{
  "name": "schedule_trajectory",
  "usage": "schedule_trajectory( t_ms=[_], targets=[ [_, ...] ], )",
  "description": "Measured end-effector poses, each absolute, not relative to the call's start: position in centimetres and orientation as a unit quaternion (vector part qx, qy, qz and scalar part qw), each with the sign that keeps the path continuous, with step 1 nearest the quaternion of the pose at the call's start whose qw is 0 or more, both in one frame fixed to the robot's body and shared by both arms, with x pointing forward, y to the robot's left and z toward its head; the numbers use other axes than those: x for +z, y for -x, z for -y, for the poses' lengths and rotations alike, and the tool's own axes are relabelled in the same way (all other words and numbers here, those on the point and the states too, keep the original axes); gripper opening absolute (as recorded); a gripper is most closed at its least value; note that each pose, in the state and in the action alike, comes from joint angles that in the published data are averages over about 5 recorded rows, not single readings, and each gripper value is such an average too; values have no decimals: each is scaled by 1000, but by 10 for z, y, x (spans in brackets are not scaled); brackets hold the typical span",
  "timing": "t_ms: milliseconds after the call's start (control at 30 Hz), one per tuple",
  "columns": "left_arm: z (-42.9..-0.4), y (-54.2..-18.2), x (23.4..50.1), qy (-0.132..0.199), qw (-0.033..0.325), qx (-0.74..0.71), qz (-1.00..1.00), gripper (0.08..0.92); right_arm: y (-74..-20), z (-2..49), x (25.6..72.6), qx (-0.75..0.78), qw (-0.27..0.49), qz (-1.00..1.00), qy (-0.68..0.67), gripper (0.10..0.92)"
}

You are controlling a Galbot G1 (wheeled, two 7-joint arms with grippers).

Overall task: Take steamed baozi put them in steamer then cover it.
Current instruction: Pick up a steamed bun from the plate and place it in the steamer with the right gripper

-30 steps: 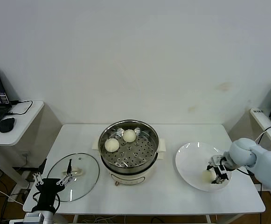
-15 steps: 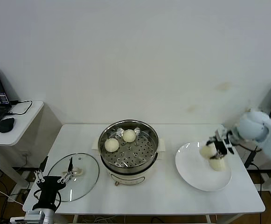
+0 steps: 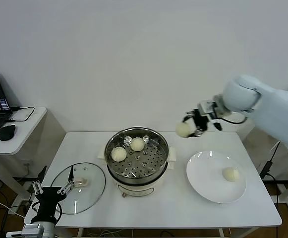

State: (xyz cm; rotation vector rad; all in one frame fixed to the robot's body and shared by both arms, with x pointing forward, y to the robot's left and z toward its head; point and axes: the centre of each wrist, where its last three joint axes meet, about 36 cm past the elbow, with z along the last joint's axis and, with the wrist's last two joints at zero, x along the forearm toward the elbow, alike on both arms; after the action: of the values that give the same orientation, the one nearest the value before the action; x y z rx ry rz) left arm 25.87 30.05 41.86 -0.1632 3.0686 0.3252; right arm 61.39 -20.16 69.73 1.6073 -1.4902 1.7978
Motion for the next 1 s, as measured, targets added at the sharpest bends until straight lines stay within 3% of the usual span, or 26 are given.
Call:
schedule_trajectory(
  t_ms=[533,1000],
  targets=[
    [-304,-255,425,74,34,99,-992,823,-606,69,632,683,43,328,-651,628],
    [-305,-256,420,81,34,96,-992,823,-595,28,591,721,-16,207,-662,638]
  ],
)
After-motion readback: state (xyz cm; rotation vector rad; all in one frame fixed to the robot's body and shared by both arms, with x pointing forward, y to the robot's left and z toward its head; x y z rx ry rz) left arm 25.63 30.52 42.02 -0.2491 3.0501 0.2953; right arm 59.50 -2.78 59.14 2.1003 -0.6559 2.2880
